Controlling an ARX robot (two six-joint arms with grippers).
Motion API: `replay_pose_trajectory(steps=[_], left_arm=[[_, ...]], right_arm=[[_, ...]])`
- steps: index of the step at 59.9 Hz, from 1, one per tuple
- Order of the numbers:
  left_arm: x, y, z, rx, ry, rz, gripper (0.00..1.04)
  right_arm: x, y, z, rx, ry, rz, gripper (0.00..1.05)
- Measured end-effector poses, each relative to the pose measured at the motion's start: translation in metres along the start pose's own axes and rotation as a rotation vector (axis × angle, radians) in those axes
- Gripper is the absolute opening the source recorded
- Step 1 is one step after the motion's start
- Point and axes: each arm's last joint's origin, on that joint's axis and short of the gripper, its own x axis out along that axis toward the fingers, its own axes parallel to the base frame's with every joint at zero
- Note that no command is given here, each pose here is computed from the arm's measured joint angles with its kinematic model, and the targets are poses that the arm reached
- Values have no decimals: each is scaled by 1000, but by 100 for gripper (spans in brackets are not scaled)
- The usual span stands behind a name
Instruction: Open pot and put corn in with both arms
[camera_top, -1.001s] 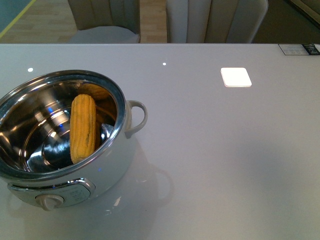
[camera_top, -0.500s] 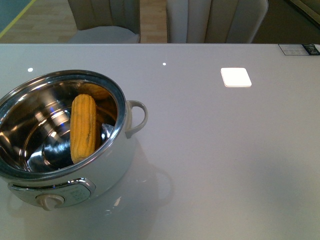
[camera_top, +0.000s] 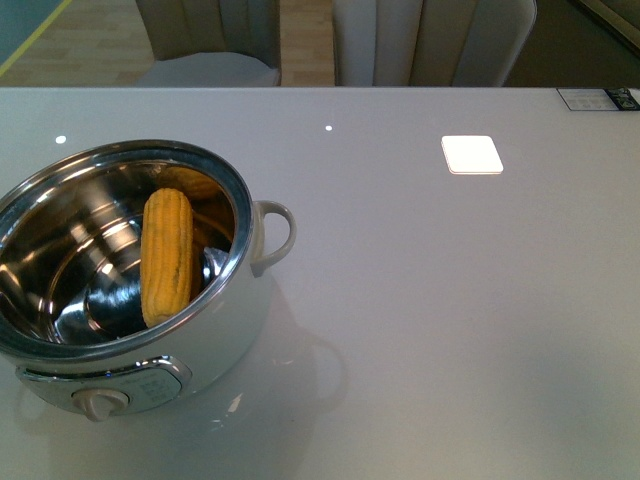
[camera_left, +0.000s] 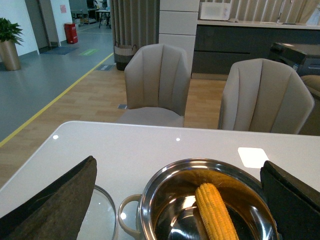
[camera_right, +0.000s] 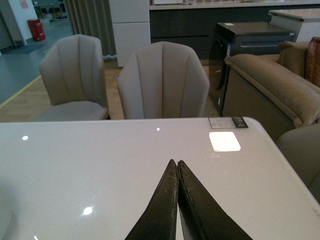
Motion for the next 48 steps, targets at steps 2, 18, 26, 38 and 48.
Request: replay_pose_trajectory(steps=[2, 18, 26, 38, 48], left_arm=[[0, 0, 0, 0, 0, 0, 98], [0, 0, 0, 0, 0, 0, 98], [0, 0, 0, 0, 0, 0, 98], [0, 0, 0, 0, 0, 0, 98], [0, 0, 0, 0, 0, 0, 98]], right_arm=[[-1, 0, 0, 0, -1, 0, 2], [-7, 0, 0, 0, -1, 0, 2], [-9, 0, 0, 0, 0, 0, 2], [-20, 0, -3, 0, 6, -1, 2], [-21, 0, -3, 0, 5, -2, 2]])
